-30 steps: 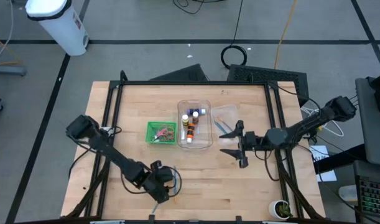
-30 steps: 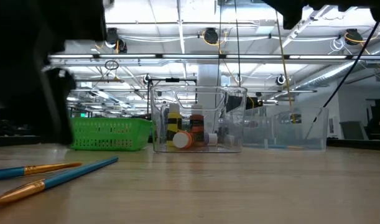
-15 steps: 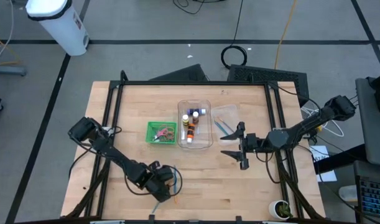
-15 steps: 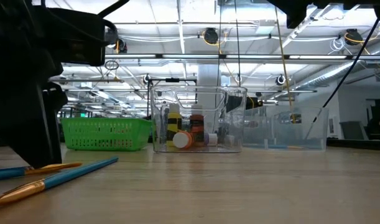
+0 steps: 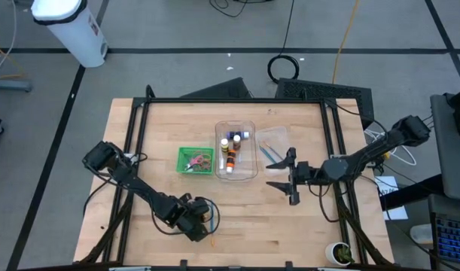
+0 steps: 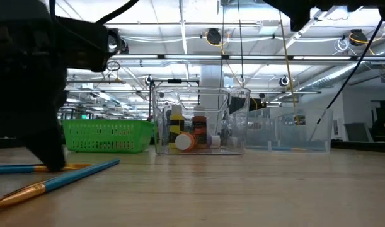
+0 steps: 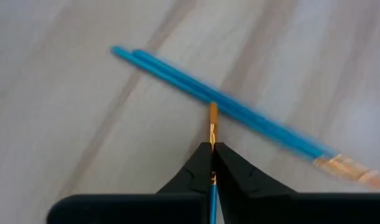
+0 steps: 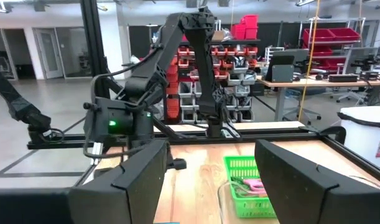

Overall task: Pick & Place Paint Supplies
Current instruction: Put the blue paint brush into the white bin

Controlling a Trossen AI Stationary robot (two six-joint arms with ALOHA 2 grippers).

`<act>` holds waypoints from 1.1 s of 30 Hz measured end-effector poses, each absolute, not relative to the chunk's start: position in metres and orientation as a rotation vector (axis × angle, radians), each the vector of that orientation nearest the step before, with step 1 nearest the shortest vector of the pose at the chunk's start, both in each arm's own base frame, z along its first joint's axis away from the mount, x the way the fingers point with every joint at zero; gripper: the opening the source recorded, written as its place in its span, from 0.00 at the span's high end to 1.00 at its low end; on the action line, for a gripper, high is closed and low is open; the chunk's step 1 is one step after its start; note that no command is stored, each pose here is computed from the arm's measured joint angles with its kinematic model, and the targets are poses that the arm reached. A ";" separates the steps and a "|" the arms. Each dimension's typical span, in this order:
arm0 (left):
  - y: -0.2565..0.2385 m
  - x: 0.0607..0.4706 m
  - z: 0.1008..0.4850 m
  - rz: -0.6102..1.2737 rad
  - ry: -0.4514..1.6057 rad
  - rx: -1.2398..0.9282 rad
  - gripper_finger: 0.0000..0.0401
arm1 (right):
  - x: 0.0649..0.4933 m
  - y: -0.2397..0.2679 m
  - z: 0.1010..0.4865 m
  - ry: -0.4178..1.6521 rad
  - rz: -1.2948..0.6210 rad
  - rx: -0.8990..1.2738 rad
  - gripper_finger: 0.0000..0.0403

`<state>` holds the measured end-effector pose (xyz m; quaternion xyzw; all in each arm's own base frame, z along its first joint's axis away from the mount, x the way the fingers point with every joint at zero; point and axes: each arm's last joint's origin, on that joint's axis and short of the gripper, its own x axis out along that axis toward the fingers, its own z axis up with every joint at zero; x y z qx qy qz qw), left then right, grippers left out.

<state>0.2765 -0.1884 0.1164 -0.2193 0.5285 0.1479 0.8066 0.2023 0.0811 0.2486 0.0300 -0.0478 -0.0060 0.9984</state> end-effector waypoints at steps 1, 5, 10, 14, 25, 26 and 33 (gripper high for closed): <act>-0.189 0.277 0.116 0.305 1.127 -0.464 0.97 | 0.203 0.081 0.248 -0.093 -0.021 0.059 0.41; -0.190 0.279 0.120 0.248 1.116 -0.417 0.99 | 0.204 0.081 0.246 -0.083 -0.034 0.055 0.41; -0.185 0.272 0.141 0.224 1.086 -0.363 1.00 | 0.204 0.081 0.247 -0.090 -0.031 0.066 0.41; -0.179 0.263 0.176 0.261 0.952 -0.332 1.00 | 0.204 0.081 0.247 -0.090 -0.031 0.066 0.41; -0.180 0.270 0.237 0.220 0.470 -0.117 1.00 | 0.204 0.082 0.247 -0.091 -0.029 0.085 0.41; -0.181 0.273 0.243 0.212 0.417 -0.093 1.00 | 0.204 0.082 0.247 -0.094 -0.029 0.088 0.41; -0.173 0.299 0.261 0.234 0.196 0.059 1.00 | 0.214 0.087 0.239 -0.104 0.053 0.221 0.41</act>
